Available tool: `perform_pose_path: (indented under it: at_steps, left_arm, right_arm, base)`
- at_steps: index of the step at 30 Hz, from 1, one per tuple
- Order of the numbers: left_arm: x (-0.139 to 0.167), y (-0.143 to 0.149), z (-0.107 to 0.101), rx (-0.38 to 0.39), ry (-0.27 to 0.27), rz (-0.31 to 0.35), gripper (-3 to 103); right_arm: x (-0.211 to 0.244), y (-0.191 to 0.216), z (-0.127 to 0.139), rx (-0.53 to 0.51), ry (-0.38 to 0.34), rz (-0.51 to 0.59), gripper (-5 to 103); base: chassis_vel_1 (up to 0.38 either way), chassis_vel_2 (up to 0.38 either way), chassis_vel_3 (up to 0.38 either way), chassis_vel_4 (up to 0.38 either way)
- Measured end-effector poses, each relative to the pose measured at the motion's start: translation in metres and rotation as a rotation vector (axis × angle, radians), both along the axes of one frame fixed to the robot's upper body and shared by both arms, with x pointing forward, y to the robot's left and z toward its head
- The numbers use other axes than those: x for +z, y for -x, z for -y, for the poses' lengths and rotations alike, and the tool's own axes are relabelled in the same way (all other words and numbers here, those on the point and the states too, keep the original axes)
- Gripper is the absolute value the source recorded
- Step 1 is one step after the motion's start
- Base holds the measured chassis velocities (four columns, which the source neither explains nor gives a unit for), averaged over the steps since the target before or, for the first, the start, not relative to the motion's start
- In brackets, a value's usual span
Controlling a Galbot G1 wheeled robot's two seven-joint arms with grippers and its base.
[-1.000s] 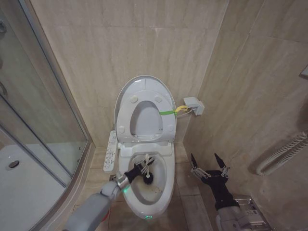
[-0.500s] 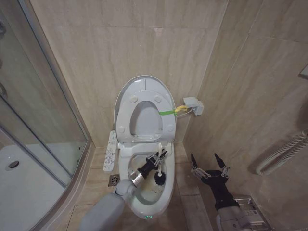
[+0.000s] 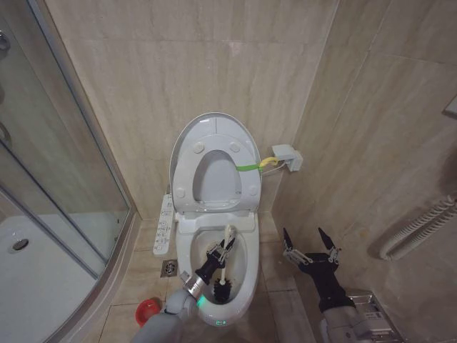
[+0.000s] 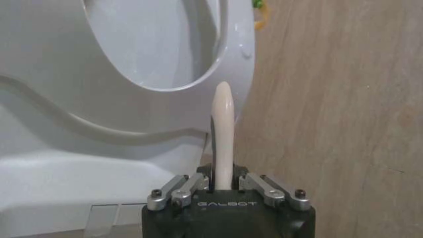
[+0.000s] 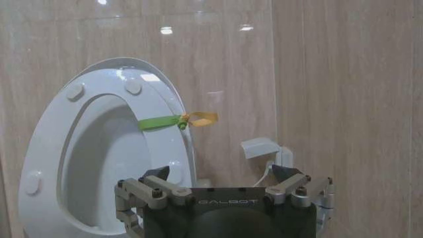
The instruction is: Open the toilet lid, clean the toilet bowl with a toilet brush, close the toilet lid, and flush.
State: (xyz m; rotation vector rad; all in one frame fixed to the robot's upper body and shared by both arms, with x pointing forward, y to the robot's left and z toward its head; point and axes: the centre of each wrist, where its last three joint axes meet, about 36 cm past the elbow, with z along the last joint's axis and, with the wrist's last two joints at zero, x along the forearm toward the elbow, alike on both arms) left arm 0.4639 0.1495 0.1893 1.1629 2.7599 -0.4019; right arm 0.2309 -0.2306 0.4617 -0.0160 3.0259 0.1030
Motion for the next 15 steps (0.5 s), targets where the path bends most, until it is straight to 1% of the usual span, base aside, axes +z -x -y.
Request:
perform_pose_path:
  at_steps: [1,3,5,8,10,11,13,15]
  left_arm:
    - [0.007,-0.007,0.003,0.003,0.01,0.009,20]
    - [0.012,-0.012,0.005,0.007,0.019,0.017,20]
    - [0.027,-0.027,0.016,0.025,0.057,0.042,20]
    - [0.029,-0.029,0.023,0.03,0.073,0.04,20]
    - [0.022,-0.023,0.035,0.032,0.092,0.02,20]
    - [0.022,-0.023,0.035,0.032,0.092,0.02,20]
    - [0.013,-0.014,0.044,0.034,0.106,-0.001,20]
    - [0.001,0.001,0.06,0.027,0.122,-0.021,20]
  right_arm:
    - [0.0,0.0,0.0,0.0,0.0,0.0,100]
    - [0.0,0.0,0.0,0.0,0.0,0.0,100]
    - [0.0,0.0,0.0,0.0,0.0,0.0,100]
    - [0.0,0.0,0.0,0.0,0.0,0.0,100]
    - [0.0,0.0,0.0,0.0,0.0,0.0,100]
    - [0.0,0.0,0.0,0.0,0.0,0.0,100]
    - [0.0,0.0,0.0,0.0,0.0,0.0,100]
    - [0.0,0.0,0.0,0.0,0.0,0.0,100]
  base:
    - [0.0,0.0,0.0,0.0]
    - [0.0,0.0,0.0,0.0]
    - [0.0,0.0,0.0,0.0]
    - [0.0,0.0,0.0,0.0]
    - [0.0,0.0,0.0,0.0]
    - [0.0,0.0,0.0,0.0]
    - [0.0,0.0,0.0,0.0]
    - [0.0,0.0,0.0,0.0]
